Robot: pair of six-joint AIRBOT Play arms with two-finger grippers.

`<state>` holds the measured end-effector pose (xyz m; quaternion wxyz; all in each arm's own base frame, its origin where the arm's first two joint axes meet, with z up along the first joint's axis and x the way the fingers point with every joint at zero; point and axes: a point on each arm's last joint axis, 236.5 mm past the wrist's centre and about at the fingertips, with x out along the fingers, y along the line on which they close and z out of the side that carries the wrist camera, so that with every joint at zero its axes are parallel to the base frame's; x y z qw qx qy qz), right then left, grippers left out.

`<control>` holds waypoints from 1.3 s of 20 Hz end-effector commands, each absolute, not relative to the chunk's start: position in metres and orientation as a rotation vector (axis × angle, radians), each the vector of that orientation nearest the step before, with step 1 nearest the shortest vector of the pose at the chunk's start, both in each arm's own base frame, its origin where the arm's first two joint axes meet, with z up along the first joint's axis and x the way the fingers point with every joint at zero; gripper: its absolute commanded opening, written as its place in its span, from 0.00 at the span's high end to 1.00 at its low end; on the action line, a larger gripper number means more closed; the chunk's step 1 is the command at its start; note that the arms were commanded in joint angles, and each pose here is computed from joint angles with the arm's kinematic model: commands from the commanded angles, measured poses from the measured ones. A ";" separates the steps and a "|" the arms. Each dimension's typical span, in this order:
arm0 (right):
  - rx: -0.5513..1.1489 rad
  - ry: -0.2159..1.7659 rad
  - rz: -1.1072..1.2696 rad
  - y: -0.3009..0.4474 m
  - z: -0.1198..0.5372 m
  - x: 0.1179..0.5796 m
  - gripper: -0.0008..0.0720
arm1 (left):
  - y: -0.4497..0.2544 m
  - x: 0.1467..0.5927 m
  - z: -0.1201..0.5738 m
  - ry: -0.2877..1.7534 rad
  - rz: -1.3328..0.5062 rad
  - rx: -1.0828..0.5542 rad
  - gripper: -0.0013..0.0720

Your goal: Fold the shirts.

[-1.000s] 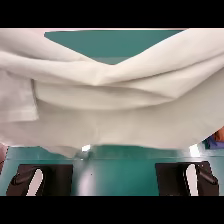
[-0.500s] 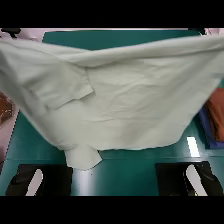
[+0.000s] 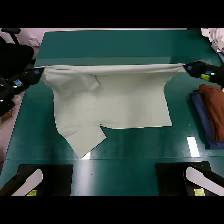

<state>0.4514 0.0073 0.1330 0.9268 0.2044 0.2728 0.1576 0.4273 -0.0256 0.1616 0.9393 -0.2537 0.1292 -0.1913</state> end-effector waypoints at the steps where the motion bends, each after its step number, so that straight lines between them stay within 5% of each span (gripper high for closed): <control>1: 0.414 0.624 0.333 0.014 0.093 0.478 0.97 | -0.023 0.449 0.122 0.269 -0.414 -0.587 0.95; 14: 0.451 0.903 0.398 0.025 -0.008 0.469 0.97 | -0.025 0.414 0.014 0.658 -0.433 -0.279 0.95; 26: 0.483 0.995 0.333 0.005 -0.050 0.440 0.97 | -0.021 0.382 -0.032 0.831 -0.424 -0.205 0.95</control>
